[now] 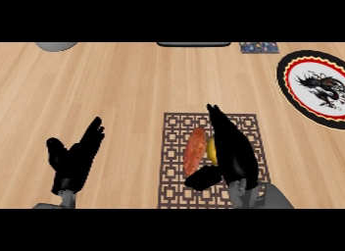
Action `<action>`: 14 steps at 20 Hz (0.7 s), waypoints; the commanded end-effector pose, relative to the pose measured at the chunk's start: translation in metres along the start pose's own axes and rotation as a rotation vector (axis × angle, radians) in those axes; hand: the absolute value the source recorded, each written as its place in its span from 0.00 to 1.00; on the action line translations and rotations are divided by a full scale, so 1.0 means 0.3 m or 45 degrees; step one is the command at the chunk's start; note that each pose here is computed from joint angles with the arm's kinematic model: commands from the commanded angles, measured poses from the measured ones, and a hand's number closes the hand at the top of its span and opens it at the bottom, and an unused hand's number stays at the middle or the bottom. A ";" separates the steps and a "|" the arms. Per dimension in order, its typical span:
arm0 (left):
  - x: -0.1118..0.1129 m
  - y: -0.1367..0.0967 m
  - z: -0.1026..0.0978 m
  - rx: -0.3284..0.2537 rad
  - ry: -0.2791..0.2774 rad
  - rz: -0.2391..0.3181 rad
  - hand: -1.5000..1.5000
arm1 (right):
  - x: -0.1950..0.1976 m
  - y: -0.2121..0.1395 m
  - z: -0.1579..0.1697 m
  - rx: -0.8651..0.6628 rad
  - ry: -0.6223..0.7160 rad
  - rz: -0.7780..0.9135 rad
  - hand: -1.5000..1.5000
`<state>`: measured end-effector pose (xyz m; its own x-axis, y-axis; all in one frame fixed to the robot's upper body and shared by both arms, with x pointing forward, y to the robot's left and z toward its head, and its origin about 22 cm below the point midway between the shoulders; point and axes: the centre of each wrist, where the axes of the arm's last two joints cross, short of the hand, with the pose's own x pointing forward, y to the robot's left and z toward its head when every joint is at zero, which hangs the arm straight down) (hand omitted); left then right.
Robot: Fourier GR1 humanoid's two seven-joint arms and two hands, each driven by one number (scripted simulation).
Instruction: Pick the sweet potato from the placemat and place it in the plate
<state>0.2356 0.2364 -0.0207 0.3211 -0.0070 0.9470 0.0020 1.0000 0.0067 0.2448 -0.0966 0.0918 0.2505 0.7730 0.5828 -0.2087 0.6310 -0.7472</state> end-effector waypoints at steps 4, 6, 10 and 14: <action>-0.060 0.040 -0.027 0.006 0.079 0.001 0.50 | 0.021 0.055 -0.052 -0.028 0.104 0.120 0.00; -0.077 0.042 0.005 0.012 0.055 -0.009 0.50 | 0.045 0.005 -0.019 -0.036 0.133 0.143 0.00; -0.036 -0.042 0.021 -0.010 0.070 0.015 0.50 | 0.035 0.102 -0.061 -0.030 0.152 0.155 0.00; -0.022 0.026 -0.048 -0.004 0.081 -0.012 0.50 | 0.042 0.107 -0.100 0.014 0.152 0.151 0.00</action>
<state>0.2390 0.2447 -0.0234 0.3179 -0.0097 0.9481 0.0077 0.9999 0.0076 0.2632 -0.0744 0.0639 0.3129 0.8273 0.4666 -0.2335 0.5432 -0.8065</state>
